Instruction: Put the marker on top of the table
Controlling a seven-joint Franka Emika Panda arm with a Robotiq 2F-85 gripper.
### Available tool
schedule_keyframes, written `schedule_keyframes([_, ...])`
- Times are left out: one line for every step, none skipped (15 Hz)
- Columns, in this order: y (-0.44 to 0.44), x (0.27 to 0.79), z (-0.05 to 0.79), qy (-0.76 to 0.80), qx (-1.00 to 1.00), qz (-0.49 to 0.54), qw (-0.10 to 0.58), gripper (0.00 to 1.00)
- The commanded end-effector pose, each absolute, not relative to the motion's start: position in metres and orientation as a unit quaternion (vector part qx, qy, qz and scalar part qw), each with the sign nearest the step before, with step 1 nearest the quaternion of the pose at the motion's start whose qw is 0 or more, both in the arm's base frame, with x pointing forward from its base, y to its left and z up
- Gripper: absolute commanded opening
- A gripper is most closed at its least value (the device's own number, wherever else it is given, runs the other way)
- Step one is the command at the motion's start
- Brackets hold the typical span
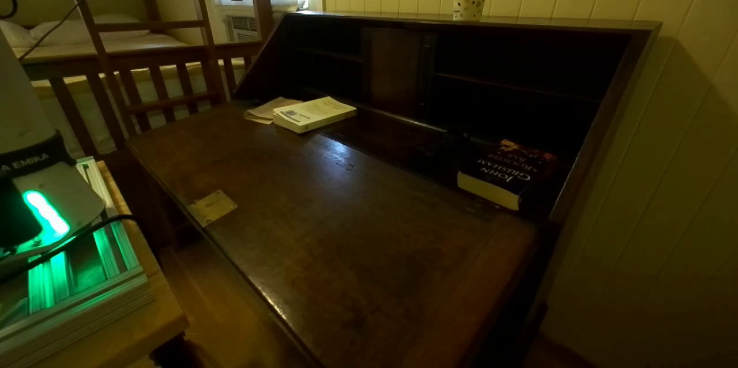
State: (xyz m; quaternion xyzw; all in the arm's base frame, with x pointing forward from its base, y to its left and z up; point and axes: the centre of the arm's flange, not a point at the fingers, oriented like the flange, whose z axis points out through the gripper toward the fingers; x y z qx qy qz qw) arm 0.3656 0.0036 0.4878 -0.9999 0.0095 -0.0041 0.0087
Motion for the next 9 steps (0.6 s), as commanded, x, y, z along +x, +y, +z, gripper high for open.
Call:
schedule_keyframes([0.0036,0.3656,0.4878,0.009,-1.000,-0.004,0.009,1.00])
schedule_keyframes([0.0036,0.3656,0.4878,0.009,-1.000,-0.004,0.009,1.00])
schedule_keyframes([0.0036,0.3656,0.4878,0.009,-1.000,-0.004,0.009,1.00])
schedule_keyframes([0.0036,0.3656,0.4878,0.009,-1.000,-0.004,0.009,1.00])
schedule_keyframes([0.0036,0.3656,0.4878,0.009,-1.000,-0.004,0.009,1.00])
schedule_keyframes([0.0036,0.3656,0.4878,0.009,-1.000,-0.004,0.009,1.00])
schedule_keyframes([0.0036,0.3656,0.4878,0.009,-1.000,-0.004,0.009,1.00])
schedule_keyframes([0.0036,0.3656,0.4878,0.009,-1.000,-0.004,0.009,1.00])
schedule_keyframes([-0.0045,0.3663,0.4883,0.017,-1.000,-0.009,0.013,1.00])
